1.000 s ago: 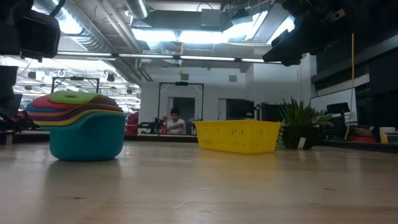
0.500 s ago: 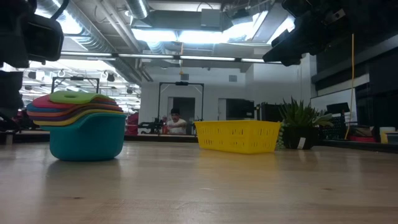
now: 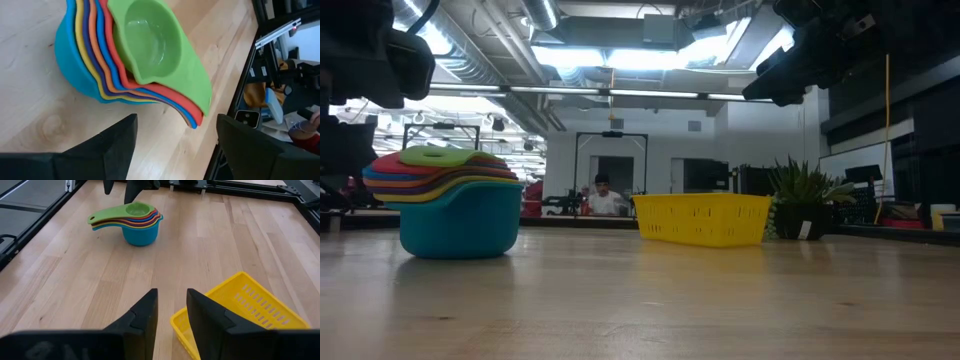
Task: Nest measuring cups in basket
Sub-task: Put the stacked measuring cups into the yellow bin
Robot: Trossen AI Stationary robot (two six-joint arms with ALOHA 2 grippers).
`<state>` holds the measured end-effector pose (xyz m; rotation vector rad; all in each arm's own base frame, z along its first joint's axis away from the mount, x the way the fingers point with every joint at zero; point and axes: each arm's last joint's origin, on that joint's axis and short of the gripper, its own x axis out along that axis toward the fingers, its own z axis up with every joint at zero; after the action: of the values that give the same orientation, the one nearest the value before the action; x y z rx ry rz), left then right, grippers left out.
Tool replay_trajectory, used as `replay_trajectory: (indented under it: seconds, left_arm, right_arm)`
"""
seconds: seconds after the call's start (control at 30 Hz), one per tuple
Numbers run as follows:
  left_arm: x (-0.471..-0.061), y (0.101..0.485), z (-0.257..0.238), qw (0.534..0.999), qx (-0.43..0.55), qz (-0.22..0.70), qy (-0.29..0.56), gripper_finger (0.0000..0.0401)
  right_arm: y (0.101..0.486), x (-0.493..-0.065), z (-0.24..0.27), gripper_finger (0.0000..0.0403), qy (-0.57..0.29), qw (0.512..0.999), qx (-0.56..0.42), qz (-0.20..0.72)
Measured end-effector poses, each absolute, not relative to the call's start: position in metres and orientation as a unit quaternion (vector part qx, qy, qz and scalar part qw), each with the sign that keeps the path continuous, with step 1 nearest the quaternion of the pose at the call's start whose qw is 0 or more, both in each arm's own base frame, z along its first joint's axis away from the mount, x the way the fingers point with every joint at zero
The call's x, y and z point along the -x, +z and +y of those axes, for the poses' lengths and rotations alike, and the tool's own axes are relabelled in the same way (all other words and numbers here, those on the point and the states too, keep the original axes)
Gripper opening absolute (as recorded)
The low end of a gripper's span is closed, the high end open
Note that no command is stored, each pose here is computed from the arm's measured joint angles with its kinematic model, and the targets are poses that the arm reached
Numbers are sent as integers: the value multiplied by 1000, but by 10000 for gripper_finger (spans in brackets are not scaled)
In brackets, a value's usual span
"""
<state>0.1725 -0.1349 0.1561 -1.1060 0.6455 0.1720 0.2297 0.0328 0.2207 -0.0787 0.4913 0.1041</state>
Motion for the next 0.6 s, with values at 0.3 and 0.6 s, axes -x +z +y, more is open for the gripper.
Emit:
replay_trajectory:
  seconds: [0.3,0.6]
  left_arm:
    - [-172,156,-135,796,517,304,77,268]
    - [-168,157,-141,775,552,297,84,270]
  right_arm:
    - [221,-230,33,108,51,968,38,243]
    - [221,-230,33,108,48,968,-4,245]
